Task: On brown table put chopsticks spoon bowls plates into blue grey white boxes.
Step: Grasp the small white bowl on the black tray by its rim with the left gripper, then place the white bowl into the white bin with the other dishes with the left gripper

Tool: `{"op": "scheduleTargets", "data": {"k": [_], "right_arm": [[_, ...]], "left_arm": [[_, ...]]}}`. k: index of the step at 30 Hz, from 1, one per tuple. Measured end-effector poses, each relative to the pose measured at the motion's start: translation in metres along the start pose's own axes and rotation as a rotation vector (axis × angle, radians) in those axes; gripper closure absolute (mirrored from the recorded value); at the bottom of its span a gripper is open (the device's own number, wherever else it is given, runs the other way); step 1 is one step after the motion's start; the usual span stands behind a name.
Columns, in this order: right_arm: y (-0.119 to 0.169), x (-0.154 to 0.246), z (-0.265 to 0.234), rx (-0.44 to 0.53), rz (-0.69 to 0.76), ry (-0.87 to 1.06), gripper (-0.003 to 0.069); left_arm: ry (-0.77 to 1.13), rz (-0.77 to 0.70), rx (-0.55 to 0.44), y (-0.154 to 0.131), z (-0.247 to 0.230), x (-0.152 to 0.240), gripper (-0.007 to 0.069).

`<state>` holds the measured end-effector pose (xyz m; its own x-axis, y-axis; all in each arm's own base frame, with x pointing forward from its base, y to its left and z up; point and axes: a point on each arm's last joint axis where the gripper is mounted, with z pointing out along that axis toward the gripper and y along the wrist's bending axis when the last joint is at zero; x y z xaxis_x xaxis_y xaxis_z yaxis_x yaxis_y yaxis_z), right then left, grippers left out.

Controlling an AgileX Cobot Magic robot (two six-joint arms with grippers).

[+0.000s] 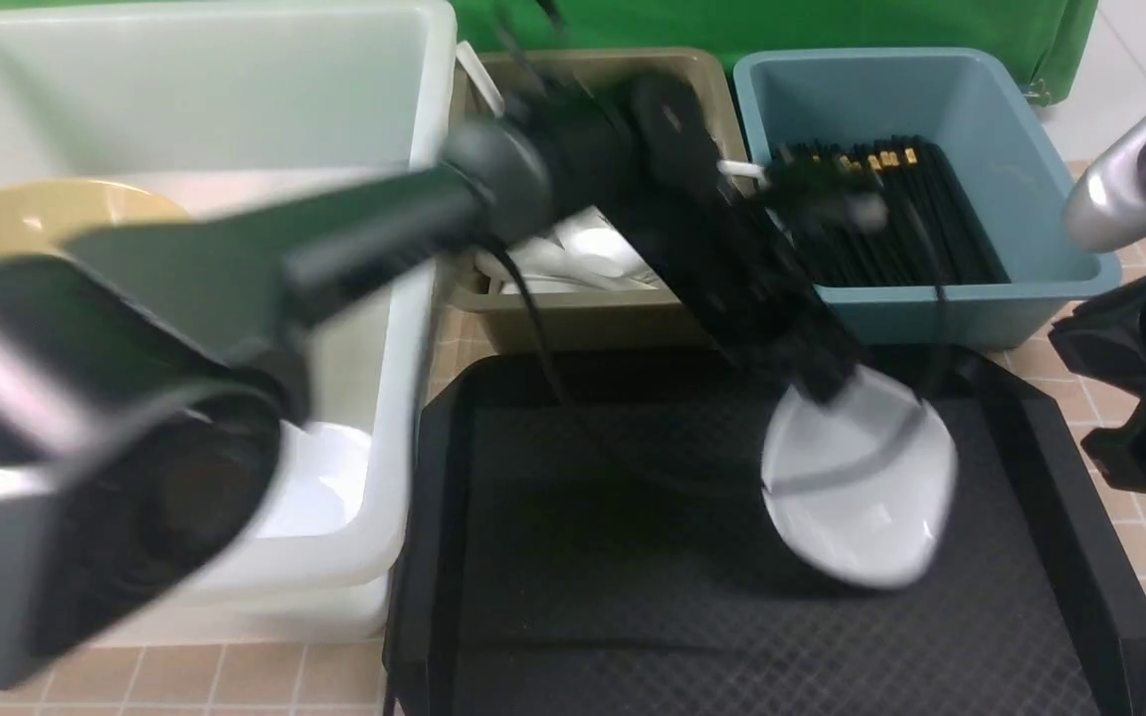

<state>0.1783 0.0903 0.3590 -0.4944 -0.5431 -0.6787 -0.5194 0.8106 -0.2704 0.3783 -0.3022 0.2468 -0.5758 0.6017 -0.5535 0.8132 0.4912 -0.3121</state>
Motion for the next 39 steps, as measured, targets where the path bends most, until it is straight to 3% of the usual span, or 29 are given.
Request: {"op": "scheduleTargets", "data": {"k": [8, 11, 17, 24, 39], "right_arm": [[-0.003, -0.034, -0.009, -0.046, -0.044, -0.096, 0.0518], [0.003, -0.054, -0.004, -0.131, -0.081, -0.124, 0.0518], [0.046, -0.088, 0.027, -0.318, -0.213, -0.120, 0.0524], [0.082, -0.115, 0.050, -0.398, -0.332, -0.121, 0.0617], [0.083, -0.121, 0.053, -0.396, -0.368, -0.131, 0.0623]], "left_arm": [[-0.145, -0.020, -0.176, 0.021, -0.177, 0.006, 0.0619], [-0.190, -0.087, -0.290, 0.029, -0.240, 0.027, 0.0619], [-0.215, -0.276, -0.426, 0.040, -0.301, 0.092, 0.0619], [-0.187, -0.462, -0.485, 0.042, -0.307, 0.161, 0.0619], [-0.102, -0.438, -0.458, 0.066, -0.258, 0.200, 0.0619]]}}
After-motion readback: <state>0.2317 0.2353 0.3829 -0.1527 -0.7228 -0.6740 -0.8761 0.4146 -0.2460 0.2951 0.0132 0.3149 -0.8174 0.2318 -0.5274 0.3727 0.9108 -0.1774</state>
